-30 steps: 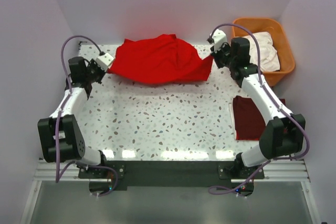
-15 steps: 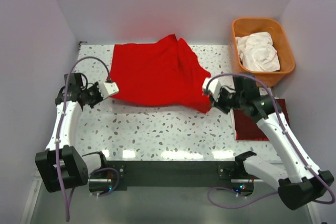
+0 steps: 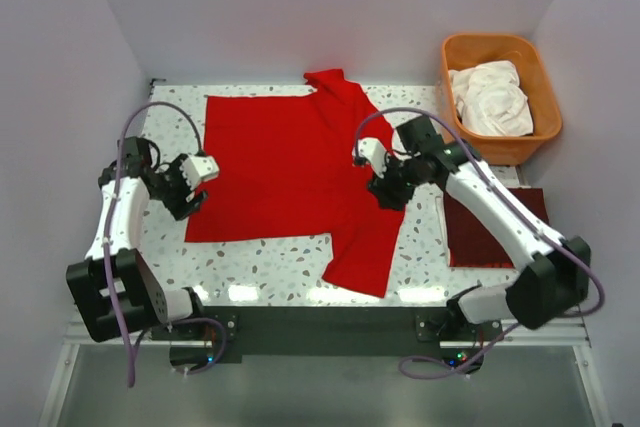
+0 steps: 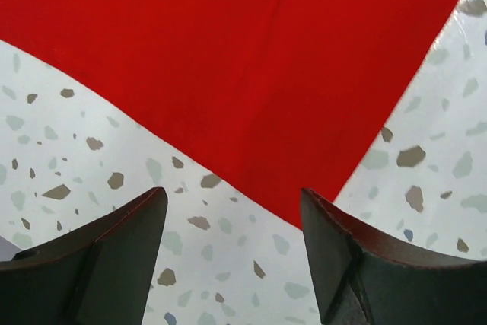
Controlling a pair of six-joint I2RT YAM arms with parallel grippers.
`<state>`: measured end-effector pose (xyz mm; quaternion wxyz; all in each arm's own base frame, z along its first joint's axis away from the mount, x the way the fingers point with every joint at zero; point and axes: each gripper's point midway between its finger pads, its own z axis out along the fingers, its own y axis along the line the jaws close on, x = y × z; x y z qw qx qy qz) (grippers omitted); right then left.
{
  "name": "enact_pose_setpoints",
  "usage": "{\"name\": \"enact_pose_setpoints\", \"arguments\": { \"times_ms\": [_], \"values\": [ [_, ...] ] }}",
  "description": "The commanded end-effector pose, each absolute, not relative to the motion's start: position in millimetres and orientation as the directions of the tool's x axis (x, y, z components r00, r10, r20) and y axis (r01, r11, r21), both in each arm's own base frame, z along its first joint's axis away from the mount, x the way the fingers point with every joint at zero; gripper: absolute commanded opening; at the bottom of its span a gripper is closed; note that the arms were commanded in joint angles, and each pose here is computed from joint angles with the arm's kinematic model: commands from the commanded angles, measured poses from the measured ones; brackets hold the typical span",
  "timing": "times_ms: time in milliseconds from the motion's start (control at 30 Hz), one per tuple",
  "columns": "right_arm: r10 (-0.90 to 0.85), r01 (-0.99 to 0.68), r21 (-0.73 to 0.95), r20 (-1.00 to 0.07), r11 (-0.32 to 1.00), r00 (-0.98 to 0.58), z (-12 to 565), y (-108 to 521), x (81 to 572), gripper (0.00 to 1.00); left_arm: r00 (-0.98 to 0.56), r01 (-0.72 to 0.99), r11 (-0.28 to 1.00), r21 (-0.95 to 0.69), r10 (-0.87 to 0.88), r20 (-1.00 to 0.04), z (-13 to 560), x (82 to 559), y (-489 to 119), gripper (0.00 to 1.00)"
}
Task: Fold and stack the t-shirts
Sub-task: Flatten the tshirt out
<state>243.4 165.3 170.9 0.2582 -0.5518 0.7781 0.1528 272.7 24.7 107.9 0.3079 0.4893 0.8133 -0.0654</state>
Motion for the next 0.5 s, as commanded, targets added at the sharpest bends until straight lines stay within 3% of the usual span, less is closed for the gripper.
{"name": "enact_pose_setpoints", "arguments": {
  "times_ms": [0,200,467],
  "values": [
    [-0.716,-0.843,-0.113,-0.594,0.527,-0.368,174,171,309,0.51,-0.411,0.734,0.663,0.146,0.606,-0.681,129,315,23,0.72],
    [-0.663,-0.725,-0.111,-0.515,0.68,-0.543,126,157,388,0.36,-0.618,0.539,0.842,0.002,0.397,-0.678,110,375,38,0.64],
    [-0.695,-0.699,-0.141,-0.354,0.701,-0.625,56,131,404,0.27,-0.776,0.447,0.892,-0.066,0.35,-0.525,42,377,54,0.55]
  ]
}}
